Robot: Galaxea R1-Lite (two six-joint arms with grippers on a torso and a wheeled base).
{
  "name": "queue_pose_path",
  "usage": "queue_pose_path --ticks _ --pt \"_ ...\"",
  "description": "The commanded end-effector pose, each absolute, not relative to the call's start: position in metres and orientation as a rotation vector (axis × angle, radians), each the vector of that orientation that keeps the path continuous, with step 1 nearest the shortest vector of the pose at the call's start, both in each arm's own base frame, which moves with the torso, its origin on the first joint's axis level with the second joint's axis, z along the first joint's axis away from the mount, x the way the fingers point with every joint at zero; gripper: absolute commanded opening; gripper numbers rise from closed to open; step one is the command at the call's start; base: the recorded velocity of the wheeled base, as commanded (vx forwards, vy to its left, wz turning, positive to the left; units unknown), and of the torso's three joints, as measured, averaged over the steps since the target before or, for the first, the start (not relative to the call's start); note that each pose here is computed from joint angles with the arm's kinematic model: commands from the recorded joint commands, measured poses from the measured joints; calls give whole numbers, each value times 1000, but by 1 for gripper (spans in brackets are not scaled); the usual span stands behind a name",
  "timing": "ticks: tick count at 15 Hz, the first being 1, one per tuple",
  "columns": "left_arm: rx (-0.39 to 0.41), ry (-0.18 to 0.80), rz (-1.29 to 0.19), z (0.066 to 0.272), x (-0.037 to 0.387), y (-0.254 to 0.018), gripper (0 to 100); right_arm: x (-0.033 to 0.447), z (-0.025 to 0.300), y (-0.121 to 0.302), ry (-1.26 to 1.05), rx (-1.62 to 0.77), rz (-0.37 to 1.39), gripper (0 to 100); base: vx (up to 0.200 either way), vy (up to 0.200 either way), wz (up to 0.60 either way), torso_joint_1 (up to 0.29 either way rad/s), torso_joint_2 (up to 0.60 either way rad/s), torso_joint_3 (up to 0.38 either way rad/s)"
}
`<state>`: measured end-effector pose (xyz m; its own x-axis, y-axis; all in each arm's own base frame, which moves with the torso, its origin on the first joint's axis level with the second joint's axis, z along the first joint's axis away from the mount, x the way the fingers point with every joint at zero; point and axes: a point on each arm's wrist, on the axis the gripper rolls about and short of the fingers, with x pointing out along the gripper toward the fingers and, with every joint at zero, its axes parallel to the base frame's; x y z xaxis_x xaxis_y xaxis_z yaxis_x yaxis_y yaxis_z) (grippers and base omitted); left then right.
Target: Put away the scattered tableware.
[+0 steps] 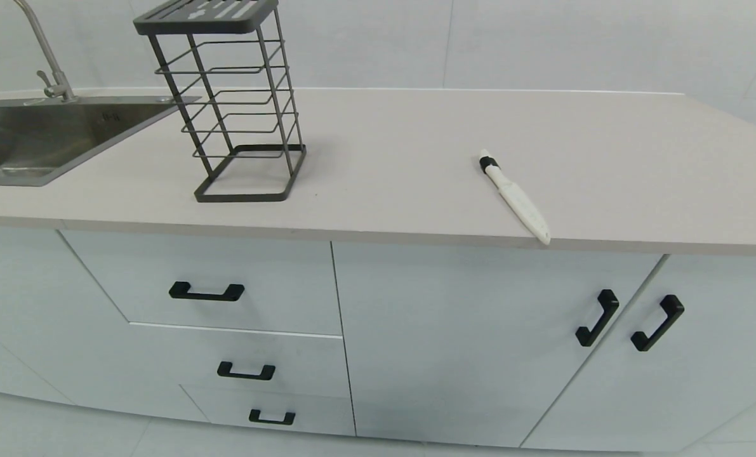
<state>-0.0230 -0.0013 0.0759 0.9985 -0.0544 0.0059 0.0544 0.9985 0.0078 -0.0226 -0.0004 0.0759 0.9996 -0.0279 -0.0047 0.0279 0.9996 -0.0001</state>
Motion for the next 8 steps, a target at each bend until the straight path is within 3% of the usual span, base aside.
queue_pose_path --ticks 1,5,8 --pt "8 -5 -54 76 -23 -1 100 -22 76 0 6 0 -26 100 0 0 0 217 -471 -222" --pt "8 -5 -54 76 -23 -1 100 -22 76 0 6 1 -28 100 0 0 0 250 -465 -217" --pt "8 -5 -54 76 -23 -1 100 -22 76 0 6 3 -28 100 0 0 0 107 -481 -216"
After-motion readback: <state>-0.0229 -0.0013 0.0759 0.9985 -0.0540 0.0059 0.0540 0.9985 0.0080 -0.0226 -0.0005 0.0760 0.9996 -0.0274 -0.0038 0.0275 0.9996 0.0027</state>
